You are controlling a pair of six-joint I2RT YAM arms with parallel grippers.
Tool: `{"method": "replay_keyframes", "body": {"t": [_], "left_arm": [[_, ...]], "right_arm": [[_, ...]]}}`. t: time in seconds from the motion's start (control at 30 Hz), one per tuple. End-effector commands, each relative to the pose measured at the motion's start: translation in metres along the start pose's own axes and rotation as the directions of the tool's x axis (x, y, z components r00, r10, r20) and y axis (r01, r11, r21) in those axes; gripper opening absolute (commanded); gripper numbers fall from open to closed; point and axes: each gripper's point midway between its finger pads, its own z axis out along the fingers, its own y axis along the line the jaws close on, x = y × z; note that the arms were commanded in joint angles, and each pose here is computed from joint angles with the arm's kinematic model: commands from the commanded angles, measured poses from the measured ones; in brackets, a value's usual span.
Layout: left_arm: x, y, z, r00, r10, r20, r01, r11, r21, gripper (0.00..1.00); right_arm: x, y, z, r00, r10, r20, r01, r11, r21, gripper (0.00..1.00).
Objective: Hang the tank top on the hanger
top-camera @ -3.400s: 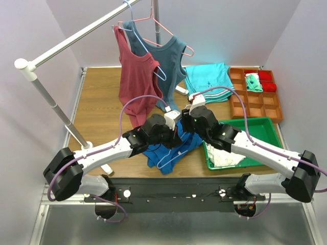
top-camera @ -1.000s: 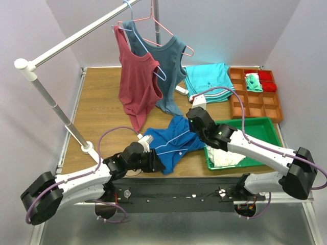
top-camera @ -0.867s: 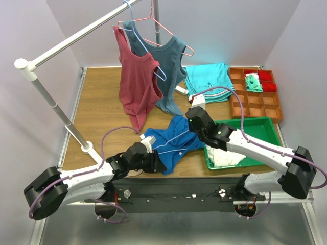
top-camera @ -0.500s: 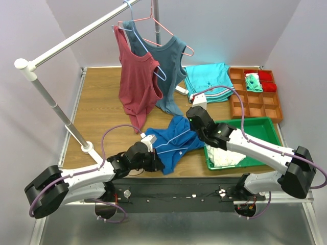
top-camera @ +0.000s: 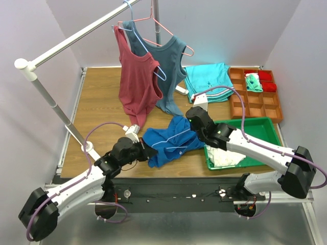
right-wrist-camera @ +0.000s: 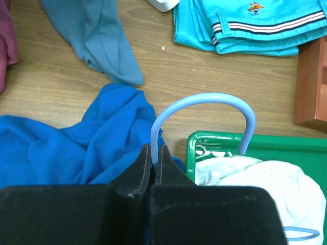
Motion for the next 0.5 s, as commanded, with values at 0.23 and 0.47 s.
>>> {"method": "replay_keyframes", "body": {"t": [0.23,0.47], "left_arm": [[-0.006,0.035,-0.012,0.991,-0.127,0.039,0.130,0.989,-0.078,0.00],[-0.001,0.059,-0.013,0.984,-0.179,0.021,0.180,0.965,-0.189,0.00]], "right_arm": [[-0.015,-0.030,-0.010,0.996,0.066,0.054,-0.073,0.986,0.149,0.01],[-0.020,-0.040,-0.015,0.993,0.089,0.075,-0.102,0.975,0.197,0.01]]}}
